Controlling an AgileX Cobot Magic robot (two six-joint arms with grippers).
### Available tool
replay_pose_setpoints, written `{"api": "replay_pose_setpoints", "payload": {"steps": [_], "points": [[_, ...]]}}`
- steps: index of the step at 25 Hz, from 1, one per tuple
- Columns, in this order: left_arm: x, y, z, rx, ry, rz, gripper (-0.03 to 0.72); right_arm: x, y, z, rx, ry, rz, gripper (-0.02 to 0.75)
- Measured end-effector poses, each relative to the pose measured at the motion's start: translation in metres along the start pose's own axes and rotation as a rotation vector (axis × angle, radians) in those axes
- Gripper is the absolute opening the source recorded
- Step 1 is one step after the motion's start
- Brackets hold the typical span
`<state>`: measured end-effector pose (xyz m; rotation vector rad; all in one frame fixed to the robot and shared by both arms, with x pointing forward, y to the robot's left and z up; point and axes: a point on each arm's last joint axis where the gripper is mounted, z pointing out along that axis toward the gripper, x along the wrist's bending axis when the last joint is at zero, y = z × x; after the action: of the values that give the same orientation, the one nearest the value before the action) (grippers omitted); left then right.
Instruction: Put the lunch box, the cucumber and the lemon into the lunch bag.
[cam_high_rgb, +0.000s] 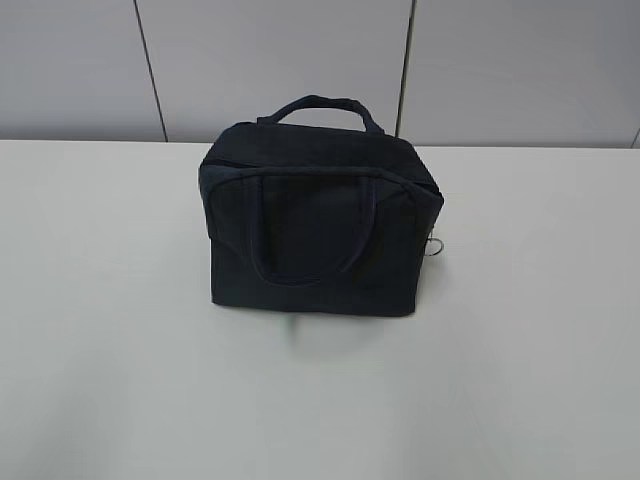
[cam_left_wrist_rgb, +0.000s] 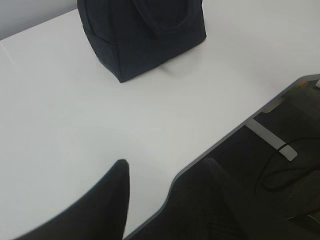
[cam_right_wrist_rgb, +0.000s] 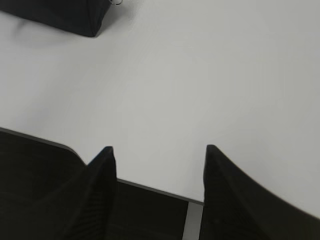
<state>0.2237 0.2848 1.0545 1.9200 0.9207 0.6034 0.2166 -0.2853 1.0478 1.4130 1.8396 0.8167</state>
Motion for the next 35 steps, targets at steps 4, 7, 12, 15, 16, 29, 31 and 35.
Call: {"api": "replay_pose_setpoints", "payload": {"steps": [4, 7, 12, 15, 16, 29, 31, 35], "points": [[0.000, -0.001, 0.000, 0.005, -0.001, 0.000, 0.321, 0.000, 0.000, 0.000, 0.000, 0.000, 0.000, 0.421], [0.000, -0.001, 0.000, 0.005, -0.001, 0.000, 0.321, 0.000, 0.000, 0.000, 0.000, 0.000, 0.000, 0.421], [0.001, -0.001, 0.000, 0.009, 0.006, 0.004, 0.321, 0.001, 0.000, 0.000, -0.004, 0.014, -0.002, 0.421], [0.002, -0.002, 0.000, 0.013, 0.021, 0.011, 0.321, 0.001, 0.000, 0.000, -0.004, 0.014, -0.003, 0.421], [0.002, -0.002, 0.000, 0.014, 0.025, 0.014, 0.321, 0.001, 0.000, 0.000, -0.003, 0.009, -0.005, 0.421], [0.003, -0.002, 0.000, 0.016, 0.031, 0.016, 0.321, -0.004, -0.001, 0.003, 0.003, -0.047, 0.049, 0.421], [0.003, -0.002, 0.000, 0.016, 0.032, 0.017, 0.321, -0.004, 0.000, 0.004, -0.018, -0.040, 0.053, 0.421], [0.003, -0.002, 0.000, 0.016, 0.032, 0.017, 0.321, -0.005, 0.001, 0.010, -0.050, -0.045, 0.057, 0.421]]}}
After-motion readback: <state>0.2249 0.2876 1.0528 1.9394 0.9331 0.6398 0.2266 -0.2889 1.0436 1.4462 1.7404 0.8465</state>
